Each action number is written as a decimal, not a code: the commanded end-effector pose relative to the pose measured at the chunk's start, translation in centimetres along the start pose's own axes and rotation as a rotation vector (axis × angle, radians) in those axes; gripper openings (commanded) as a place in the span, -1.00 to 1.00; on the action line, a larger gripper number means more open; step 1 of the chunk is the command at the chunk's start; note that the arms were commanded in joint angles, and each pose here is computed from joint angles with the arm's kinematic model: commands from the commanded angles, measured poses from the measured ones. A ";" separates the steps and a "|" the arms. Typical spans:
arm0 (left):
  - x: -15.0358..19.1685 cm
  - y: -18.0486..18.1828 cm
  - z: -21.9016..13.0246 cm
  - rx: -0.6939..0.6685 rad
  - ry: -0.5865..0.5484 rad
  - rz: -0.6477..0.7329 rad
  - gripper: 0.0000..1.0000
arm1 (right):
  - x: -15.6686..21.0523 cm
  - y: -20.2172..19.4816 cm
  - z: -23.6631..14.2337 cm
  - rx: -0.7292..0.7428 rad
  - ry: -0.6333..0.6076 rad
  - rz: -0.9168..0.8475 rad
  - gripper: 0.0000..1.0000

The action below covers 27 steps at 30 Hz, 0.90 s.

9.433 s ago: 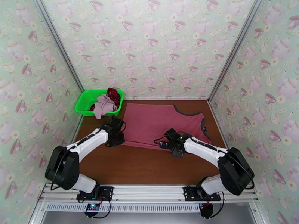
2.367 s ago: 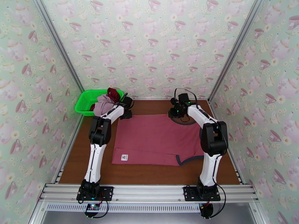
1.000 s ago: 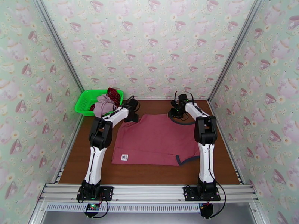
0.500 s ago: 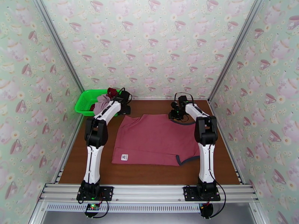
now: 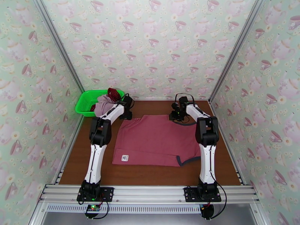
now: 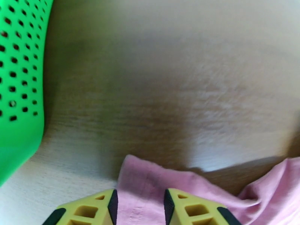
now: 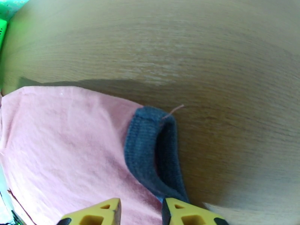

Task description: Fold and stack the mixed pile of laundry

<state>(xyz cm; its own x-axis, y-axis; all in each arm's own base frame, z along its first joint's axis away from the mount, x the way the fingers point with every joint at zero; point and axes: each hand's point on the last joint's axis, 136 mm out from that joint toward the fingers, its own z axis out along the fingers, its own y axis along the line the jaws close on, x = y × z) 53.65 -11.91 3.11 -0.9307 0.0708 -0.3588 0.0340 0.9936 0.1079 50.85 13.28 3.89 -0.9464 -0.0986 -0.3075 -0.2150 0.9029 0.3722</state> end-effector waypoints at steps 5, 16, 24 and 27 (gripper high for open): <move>-1.4 0.9 -0.3 -0.029 -0.023 0.065 -0.20 | 0.0 1.2 -1.0 -0.032 -0.022 -0.003 -0.31; 0.8 -2.3 2.3 0.111 0.082 0.079 -0.18 | -1.6 1.0 -2.1 0.009 -0.053 -0.062 -0.27; 2.6 -1.9 3.9 0.091 0.145 0.067 -0.42 | -3.8 0.3 -1.9 0.052 -0.067 -0.095 -0.19; 2.7 -1.9 4.3 0.088 0.150 0.060 -0.58 | -4.2 -0.3 -0.8 0.059 -0.057 -0.087 -0.19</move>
<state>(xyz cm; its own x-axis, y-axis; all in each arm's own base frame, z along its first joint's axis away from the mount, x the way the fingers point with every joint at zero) 54.74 -13.67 2.19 -0.9342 0.1201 -0.3359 0.1141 0.9928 0.0375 54.94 13.35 8.75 -0.8842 -0.1304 -0.4485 -0.2920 0.9038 0.3129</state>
